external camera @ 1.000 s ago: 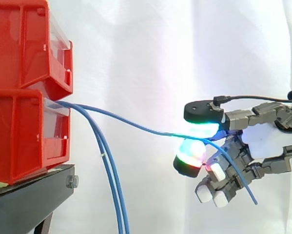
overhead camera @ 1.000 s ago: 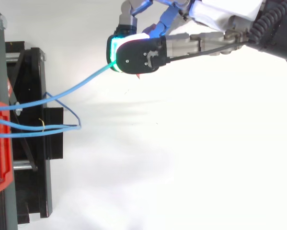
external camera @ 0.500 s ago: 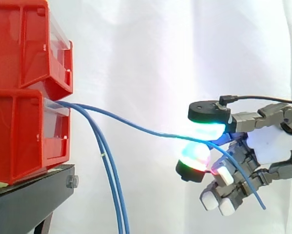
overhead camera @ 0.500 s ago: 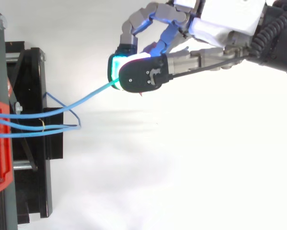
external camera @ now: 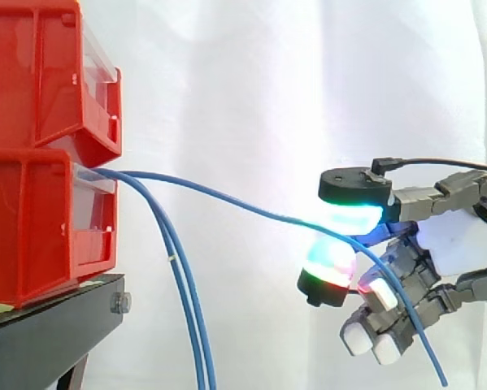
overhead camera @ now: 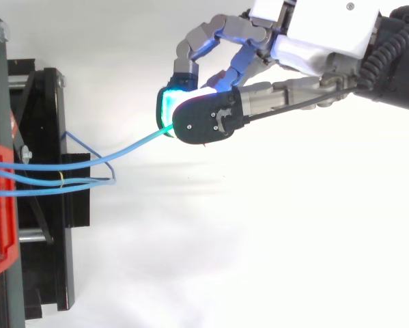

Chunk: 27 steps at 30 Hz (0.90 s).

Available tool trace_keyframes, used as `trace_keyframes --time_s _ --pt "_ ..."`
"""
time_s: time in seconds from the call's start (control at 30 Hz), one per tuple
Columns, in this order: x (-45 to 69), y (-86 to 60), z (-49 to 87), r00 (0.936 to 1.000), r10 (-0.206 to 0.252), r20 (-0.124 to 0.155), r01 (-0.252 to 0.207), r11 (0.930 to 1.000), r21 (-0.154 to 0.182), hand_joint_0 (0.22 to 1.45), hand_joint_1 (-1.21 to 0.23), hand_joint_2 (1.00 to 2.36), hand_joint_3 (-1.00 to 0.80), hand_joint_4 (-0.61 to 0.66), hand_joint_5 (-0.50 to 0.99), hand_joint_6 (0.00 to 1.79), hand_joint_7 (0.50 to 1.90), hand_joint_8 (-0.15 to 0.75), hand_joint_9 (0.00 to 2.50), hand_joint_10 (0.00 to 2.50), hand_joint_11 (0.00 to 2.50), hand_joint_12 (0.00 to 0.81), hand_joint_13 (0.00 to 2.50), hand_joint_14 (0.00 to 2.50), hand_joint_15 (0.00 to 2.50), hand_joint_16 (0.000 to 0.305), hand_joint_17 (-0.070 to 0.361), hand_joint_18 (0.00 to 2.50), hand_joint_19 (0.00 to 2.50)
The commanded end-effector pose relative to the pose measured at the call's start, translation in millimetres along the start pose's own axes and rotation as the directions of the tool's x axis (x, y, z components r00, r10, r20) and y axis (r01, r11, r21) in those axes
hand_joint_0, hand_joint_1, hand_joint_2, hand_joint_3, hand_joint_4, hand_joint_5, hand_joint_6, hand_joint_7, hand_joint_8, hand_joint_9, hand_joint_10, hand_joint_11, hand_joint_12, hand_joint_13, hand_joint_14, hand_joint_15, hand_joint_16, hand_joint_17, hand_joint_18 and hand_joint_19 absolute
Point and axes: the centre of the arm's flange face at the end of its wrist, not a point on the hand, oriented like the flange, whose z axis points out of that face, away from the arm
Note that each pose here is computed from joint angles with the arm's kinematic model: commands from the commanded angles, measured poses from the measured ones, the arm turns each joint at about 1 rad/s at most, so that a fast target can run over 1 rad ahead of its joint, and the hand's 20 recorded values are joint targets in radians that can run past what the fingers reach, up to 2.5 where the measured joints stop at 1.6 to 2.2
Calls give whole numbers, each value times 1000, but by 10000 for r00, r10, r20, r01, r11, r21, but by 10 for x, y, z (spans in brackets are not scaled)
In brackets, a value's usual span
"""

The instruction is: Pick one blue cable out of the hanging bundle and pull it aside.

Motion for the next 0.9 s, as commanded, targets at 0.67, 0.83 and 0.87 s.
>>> trace_keyframes --time_s 0.67,0.83,0.87 --pt "2 15 -1 10000 11 -2 -12 10000 -25 491 -586 1000 -491 63 -84 882 940 253 1153 20 662 255 804 18 492 44 98 689 519" --pt "4 5 3 10000 6 -3 -6 10000 -11 481 -671 1000 -497 64 -85 885 942 249 1147 20 661 259 809 18 490 44 100 696 523" --pt "4 5 3 10000 6 -3 -6 10000 -11 481 -671 1000 -499 62 -84 886 931 250 1146 22 663 258 809 20 486 44 100 697 516"
